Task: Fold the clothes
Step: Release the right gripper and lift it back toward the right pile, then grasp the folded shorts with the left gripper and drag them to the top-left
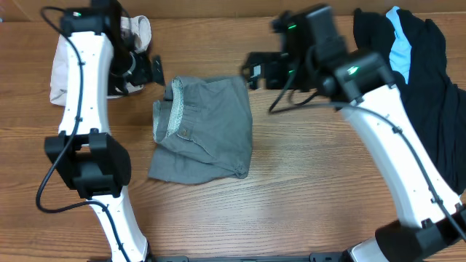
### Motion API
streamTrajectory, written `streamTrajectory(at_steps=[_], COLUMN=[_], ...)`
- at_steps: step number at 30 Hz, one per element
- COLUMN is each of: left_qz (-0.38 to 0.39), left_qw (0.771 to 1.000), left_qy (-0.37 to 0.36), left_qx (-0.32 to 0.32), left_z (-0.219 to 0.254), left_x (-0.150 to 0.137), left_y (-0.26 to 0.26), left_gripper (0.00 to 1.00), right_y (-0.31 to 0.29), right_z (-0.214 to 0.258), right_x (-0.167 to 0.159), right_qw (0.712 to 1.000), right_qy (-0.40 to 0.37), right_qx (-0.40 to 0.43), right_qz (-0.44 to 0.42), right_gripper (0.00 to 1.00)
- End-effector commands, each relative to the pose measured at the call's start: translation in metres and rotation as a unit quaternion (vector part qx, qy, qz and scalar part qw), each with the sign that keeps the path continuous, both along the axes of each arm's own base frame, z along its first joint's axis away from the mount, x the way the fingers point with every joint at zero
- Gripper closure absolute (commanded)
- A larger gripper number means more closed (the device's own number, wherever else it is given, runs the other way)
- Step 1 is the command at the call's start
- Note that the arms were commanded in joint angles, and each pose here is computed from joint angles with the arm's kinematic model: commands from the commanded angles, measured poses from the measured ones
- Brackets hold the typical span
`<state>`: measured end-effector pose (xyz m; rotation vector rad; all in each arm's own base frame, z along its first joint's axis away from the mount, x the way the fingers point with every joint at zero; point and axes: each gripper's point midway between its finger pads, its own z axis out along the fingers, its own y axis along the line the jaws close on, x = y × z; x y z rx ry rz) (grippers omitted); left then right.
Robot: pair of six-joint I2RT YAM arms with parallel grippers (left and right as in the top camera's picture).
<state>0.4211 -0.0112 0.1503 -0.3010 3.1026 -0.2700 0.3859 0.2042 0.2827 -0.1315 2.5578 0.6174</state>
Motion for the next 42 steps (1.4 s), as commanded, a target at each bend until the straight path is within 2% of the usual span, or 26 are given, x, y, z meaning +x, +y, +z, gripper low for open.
streamTrajectory(at_steps=[1,7,12,22,24,27,30,32,38,42], left_qz=[-0.054,-0.092,-0.091,-0.097,-0.103,-0.114,-0.121,-0.126,-0.133,-0.104], left_qw=[0.997,0.991,0.992,0.993,0.992,0.99,0.989,0.989,0.983,0.977], left_qy=[0.05,0.097,0.078,0.037,0.028,0.018,0.007,-0.003,-0.032,-0.045], left_qx=[-0.009,-0.013,-0.026,-0.053,-0.062,-0.076,-0.081,-0.081,-0.12,-0.18], left_z=[-0.03,-0.084,-0.123,-0.169,-0.175,-0.181,-0.183,-0.184,-0.175,-0.139], left_x=[-0.022,-0.047,-0.045,-0.044,-0.044,-0.045,-0.043,-0.04,-0.03,-0.012], left_y=[-0.018,-0.029,-0.034,-0.047,-0.055,-0.074,-0.093,-0.107,-0.152,-0.164], left_gripper=[0.0,0.0,0.0,0.0,0.09,0.44,0.69,0.96,0.96,0.96], right_y=[-0.024,-0.063,-0.073,-0.073,-0.073,-0.073,-0.073,-0.073,-0.076,-0.082], right_z=[-0.03,-0.046,-0.05,-0.049,-0.049,-0.049,-0.049,-0.049,-0.05,-0.051], right_x=[0.016,0.036,0.04,0.042,0.042,0.043,0.043,0.043,0.044,0.045], right_qw=[0.999,0.998,0.998,0.998,0.998,0.998,0.998,0.998,0.998,0.997], right_qy=[0.03,0.047,0.047,0.043,0.042,0.04,0.04,0.039,0.039,0.039], right_qx=[-0.019,-0.014,-0.02,-0.019,-0.019,-0.02,-0.02,-0.02,-0.028,-0.037], right_qz=[-0.001,-0.034,-0.037,-0.038,-0.038,-0.039,-0.039,-0.039,-0.044,-0.054], right_gripper=[0.0,0.0,0.0,0.0,0.0,0.0,0.01,0.02,0.1,0.11])
